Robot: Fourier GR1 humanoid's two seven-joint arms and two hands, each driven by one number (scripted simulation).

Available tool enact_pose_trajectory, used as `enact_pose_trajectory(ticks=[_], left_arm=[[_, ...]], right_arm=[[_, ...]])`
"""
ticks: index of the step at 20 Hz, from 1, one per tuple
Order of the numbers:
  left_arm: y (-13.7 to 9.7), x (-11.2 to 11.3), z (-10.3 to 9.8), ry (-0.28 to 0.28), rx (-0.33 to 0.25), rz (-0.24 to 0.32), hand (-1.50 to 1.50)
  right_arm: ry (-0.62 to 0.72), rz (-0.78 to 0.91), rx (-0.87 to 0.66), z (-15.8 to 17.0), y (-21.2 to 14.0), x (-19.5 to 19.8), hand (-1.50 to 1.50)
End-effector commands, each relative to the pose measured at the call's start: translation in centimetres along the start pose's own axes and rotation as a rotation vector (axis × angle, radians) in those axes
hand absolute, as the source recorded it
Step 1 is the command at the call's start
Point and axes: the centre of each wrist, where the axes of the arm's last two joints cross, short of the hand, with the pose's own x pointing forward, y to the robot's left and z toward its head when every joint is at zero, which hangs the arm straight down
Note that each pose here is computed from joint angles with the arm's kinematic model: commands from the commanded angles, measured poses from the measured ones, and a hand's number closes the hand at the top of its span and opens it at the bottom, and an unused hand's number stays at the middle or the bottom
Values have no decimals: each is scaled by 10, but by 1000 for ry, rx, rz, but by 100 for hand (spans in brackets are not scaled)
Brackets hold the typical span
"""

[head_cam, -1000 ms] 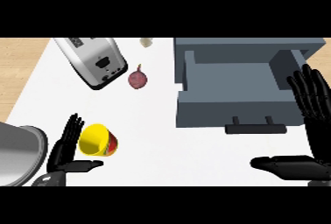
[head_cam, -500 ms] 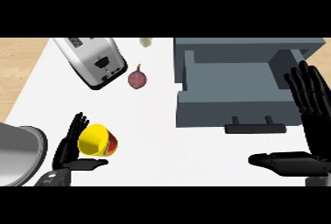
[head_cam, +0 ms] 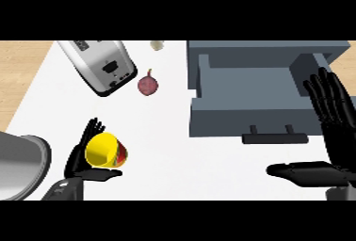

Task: Pick up the cup, place it into the drawer and close the drawer

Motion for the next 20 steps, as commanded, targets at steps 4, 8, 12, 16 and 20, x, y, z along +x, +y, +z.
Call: enact_pose_trajectory(ticks=[4,8,12,16,20], left_arm=[[-33,-3,-20,-128,-108,202,150],[-21,-3,-10,-112,-180,287,150],[-32,0,-22,-142,-205,349,150],[-46,4,-33,-228,-179,320,150],[-3,25,-40,-308,-25,245,150]], right_arm=[[7,-16,12,-8,-2,3,-150],[9,3,-22,-14,-7,7,-150],[14,8,9,-8,-8,-5,-150],[13,19,1,-1,3,5,-150],[-2,23,7,0,-4,7,-150]])
